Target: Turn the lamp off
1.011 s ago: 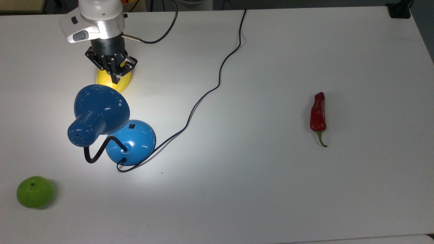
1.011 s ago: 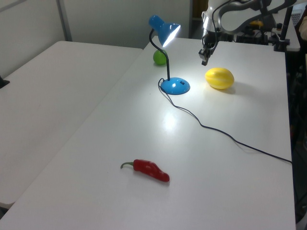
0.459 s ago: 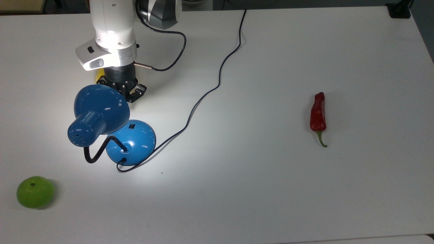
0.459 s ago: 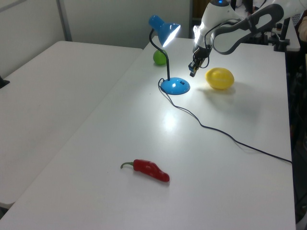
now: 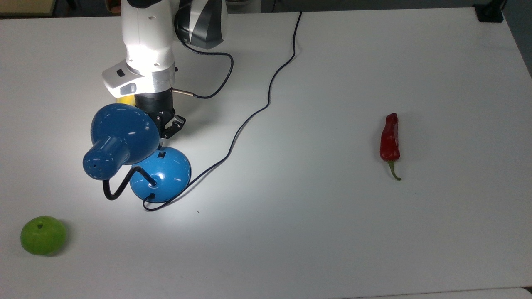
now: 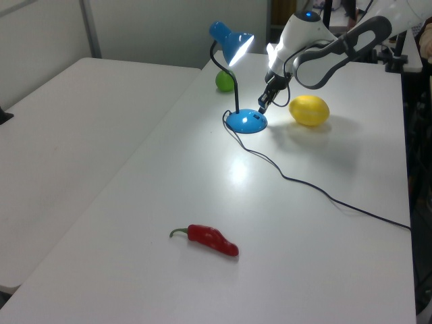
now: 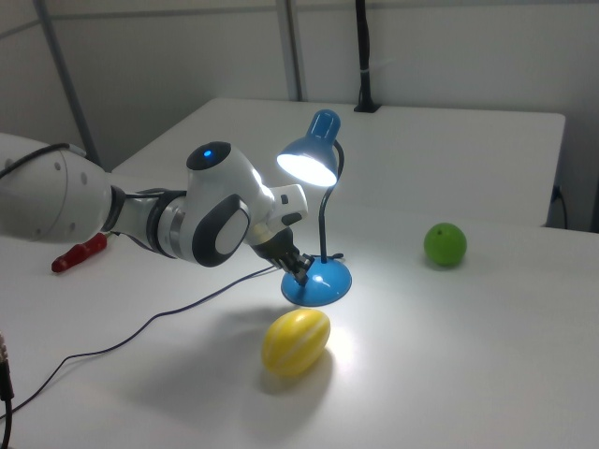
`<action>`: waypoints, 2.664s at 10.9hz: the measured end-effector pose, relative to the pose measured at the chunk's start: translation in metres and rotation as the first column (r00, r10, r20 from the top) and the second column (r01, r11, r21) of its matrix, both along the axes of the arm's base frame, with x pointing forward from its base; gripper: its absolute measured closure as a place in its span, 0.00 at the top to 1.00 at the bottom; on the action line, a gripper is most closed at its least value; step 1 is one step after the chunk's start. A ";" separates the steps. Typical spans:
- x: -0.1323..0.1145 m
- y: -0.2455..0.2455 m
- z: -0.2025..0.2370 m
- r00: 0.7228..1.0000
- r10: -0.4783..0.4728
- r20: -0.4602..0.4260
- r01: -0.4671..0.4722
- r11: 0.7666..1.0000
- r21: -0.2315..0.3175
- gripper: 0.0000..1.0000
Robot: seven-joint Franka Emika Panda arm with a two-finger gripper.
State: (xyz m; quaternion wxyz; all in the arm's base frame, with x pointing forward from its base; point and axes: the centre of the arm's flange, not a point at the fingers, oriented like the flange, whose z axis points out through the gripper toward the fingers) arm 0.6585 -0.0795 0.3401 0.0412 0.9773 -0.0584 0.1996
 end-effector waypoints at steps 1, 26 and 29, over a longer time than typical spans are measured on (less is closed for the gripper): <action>0.002 0.001 -0.004 1.000 0.006 0.012 -0.006 1.000 -0.004 0.01; -0.025 0.041 0.051 0.982 0.050 -0.183 -0.048 0.999 0.018 0.01; -0.034 0.068 0.101 0.962 0.073 -0.264 -0.070 0.997 0.018 0.01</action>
